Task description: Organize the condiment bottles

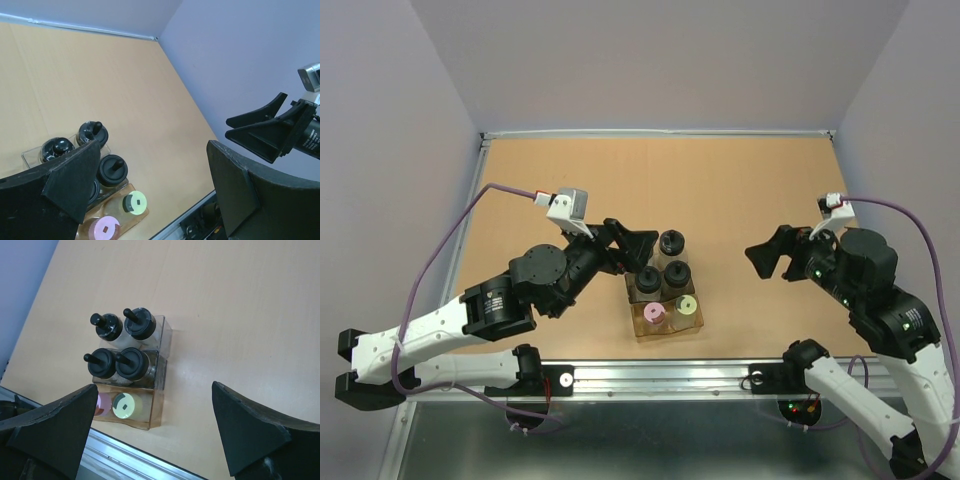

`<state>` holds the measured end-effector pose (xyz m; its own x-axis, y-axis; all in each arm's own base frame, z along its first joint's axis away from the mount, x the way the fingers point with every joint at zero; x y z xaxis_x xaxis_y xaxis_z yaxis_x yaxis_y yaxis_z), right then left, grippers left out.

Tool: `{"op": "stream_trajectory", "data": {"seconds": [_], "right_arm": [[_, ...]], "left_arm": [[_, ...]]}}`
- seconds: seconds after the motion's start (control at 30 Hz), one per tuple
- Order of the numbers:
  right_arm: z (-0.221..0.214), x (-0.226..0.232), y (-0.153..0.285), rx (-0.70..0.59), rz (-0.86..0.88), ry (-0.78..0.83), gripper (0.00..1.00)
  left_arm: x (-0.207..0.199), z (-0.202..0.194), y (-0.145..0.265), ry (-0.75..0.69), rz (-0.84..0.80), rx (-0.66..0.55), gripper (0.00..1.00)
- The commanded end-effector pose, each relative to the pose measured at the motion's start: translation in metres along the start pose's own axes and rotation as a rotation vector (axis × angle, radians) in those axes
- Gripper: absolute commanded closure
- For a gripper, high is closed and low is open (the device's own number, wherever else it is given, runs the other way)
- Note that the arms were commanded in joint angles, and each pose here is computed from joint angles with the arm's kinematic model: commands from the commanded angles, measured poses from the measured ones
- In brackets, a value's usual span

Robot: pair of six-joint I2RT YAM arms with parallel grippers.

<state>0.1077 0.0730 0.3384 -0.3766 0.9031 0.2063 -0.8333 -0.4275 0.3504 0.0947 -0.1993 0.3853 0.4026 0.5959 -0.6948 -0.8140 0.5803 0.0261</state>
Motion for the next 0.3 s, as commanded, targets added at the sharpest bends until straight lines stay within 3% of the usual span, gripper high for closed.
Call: {"op": "stream_trajectory", "data": {"seconds": [0.0, 0.27], "right_arm": [[0.0141, 0.0025, 0.0077, -0.050, 0.013, 0.018, 0.00], [0.0151, -0.0056, 0.0026, -0.047, -0.089, 0.002, 0.00]], "left_arm": [[-0.0047, 0.0069, 0.0007, 0.012, -0.026, -0.033, 0.01], [-0.0044, 0.0070, -0.0014, -0.001, -0.017, -0.035, 0.01]]}}
Point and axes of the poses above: each gripper's point midway between its finger pads, its own y axis back along the fingers, its own x axis along the line the jaws close on, z = x × y, the point moved 9 cm from there along y, back along the fingers, and after that the axes turned 11 degrees about y, right-handed, at the moved point
